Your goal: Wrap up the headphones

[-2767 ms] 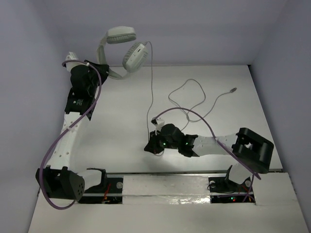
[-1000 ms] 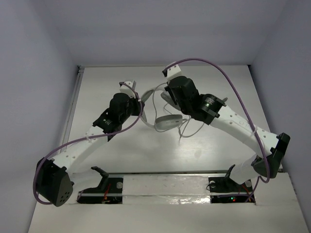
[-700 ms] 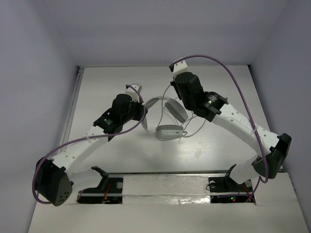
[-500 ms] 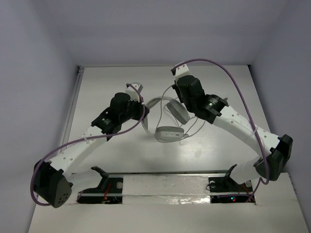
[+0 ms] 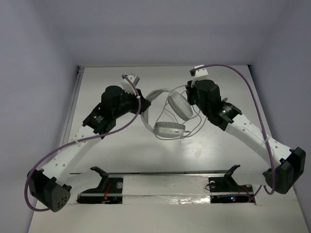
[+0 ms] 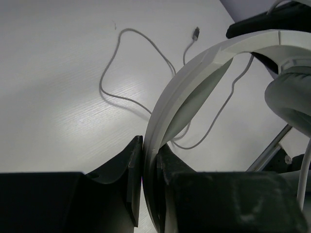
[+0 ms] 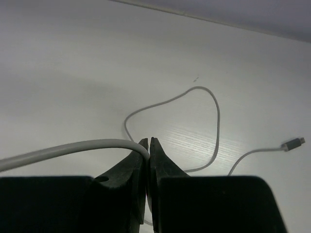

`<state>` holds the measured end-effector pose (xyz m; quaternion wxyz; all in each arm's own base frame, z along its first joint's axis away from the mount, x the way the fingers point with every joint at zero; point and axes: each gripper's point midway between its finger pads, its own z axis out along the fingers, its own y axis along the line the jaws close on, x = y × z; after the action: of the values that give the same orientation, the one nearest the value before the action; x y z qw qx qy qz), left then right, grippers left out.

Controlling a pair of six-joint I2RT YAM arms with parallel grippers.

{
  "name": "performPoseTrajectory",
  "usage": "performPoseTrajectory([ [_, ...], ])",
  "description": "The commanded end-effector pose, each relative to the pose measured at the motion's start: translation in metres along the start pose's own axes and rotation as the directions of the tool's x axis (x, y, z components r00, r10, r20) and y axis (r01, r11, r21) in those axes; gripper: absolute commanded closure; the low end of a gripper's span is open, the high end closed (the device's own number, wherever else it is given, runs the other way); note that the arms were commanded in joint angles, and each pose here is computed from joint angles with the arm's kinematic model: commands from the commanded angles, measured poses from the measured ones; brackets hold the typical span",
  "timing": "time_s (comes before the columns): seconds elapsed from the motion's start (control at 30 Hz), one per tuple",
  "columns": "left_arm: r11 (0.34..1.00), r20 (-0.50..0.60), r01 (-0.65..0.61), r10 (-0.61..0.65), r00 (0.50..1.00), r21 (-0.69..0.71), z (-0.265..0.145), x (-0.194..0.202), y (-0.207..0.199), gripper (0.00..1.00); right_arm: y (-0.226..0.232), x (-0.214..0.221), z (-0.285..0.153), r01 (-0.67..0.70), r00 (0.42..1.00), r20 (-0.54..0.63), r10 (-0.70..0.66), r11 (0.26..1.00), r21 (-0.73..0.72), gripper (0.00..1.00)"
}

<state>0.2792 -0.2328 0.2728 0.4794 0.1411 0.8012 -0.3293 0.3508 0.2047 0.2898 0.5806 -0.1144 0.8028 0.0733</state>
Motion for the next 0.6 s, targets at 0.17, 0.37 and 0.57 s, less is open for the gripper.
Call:
performPoseTrajectory([
  [0.17,0.985,0.195,0.011,-0.046,0.980,0.175,-0.032,-0.073,-0.040,1.00,0.026,-0.008,-0.005,-0.161,0.981,0.077,0.176,0.972,-0.174,0.87],
  [0.37,0.965,0.211,0.044,-0.101,0.972,0.257,-0.042,-0.092,-0.048,1.00,0.054,-0.005,-0.008,-0.233,0.949,0.123,0.289,0.910,-0.342,0.70],
  [0.57,0.971,0.231,0.077,-0.130,0.964,0.224,-0.052,-0.117,-0.039,1.00,0.059,0.030,0.013,-0.278,0.937,0.098,0.335,0.887,-0.369,0.67],
])
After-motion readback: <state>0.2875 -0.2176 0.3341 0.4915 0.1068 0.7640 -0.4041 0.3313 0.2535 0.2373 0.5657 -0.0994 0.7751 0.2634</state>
